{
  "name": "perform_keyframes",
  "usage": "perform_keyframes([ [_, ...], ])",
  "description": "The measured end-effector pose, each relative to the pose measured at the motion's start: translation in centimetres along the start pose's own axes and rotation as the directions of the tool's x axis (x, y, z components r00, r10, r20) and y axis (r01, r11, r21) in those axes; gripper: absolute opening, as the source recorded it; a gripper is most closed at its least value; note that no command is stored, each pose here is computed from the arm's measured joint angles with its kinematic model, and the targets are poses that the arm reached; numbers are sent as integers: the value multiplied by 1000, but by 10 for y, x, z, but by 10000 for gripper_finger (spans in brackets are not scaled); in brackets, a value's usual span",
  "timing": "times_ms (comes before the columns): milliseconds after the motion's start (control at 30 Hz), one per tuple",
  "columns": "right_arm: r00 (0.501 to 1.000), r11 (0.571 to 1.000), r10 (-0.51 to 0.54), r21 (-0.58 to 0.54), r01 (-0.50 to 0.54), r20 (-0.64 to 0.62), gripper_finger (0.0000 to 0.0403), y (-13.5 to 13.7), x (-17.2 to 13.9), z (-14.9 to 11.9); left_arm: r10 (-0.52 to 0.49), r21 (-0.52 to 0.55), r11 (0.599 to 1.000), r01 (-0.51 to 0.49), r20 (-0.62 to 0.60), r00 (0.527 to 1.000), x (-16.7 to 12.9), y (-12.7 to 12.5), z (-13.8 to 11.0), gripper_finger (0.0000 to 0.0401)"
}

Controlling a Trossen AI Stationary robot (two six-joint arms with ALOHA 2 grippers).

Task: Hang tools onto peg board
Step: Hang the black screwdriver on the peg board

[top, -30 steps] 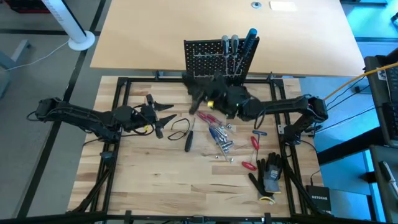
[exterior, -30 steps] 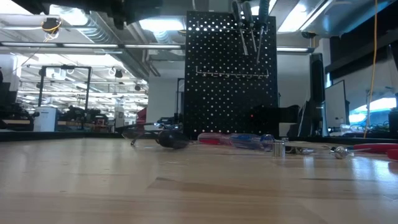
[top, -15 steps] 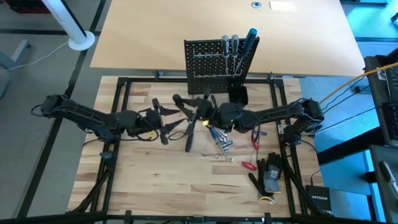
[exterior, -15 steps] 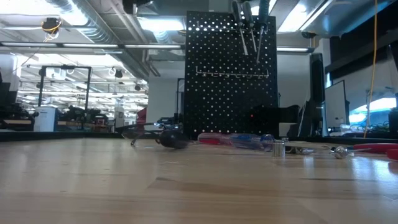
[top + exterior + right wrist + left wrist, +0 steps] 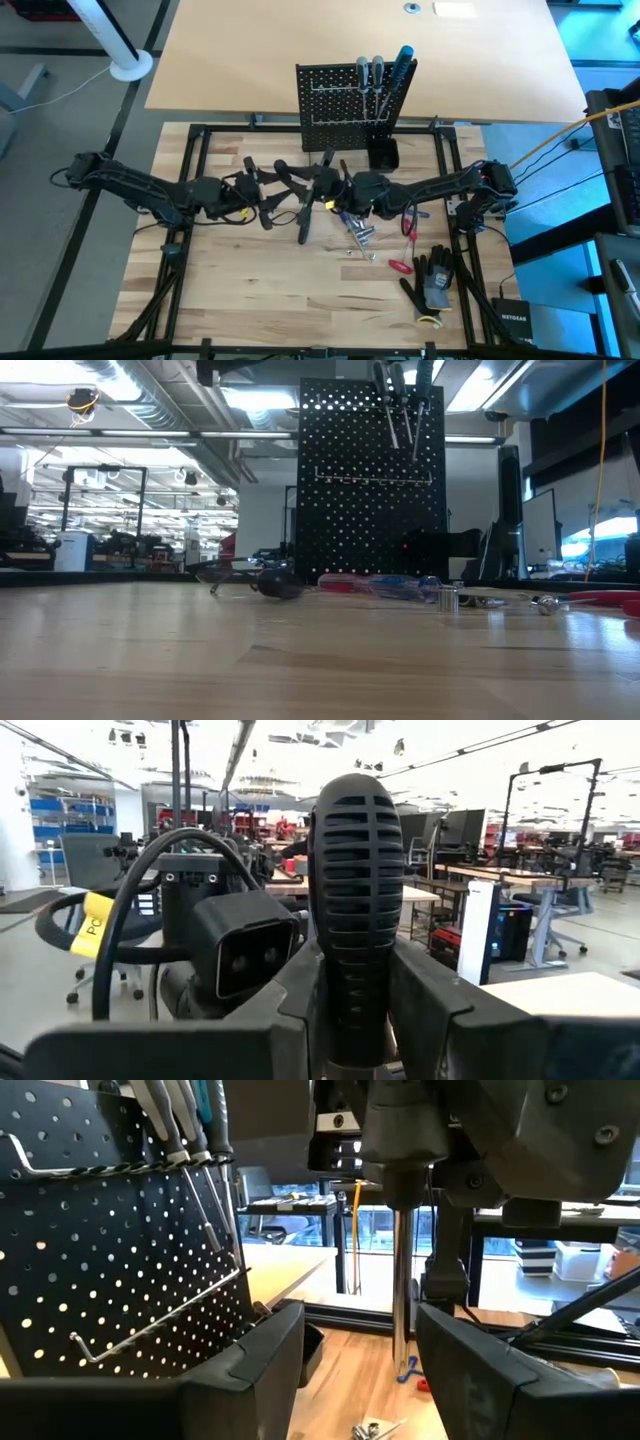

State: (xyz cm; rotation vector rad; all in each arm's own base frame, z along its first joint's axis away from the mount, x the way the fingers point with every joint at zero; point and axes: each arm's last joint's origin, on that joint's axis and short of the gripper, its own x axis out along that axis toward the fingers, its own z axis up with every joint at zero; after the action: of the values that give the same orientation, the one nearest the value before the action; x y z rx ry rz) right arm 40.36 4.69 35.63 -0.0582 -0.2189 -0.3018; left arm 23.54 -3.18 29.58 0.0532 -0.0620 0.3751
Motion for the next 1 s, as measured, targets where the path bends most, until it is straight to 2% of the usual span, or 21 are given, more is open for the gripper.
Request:
perform_keyframes([
  [167,1000,1000,-2,2,2,3,87,0,0,0,-4,9,1000,4,0,1000,0,0,0,134],
  [433,1000,1000,-3,3,3,3,87,-1,0,0,-40,44,998,39,2,999,0,-1,0,15],
  [733,1000,1000,-2,2,2,-1,102,-1,0,0,-41,59,997,41,-1,999,-1,-2,0,5],
  [1000,995,999,31,-39,-34,-92,172,5,-15,14,-49,82,995,49,-7,999,-5,0,3,3],
])
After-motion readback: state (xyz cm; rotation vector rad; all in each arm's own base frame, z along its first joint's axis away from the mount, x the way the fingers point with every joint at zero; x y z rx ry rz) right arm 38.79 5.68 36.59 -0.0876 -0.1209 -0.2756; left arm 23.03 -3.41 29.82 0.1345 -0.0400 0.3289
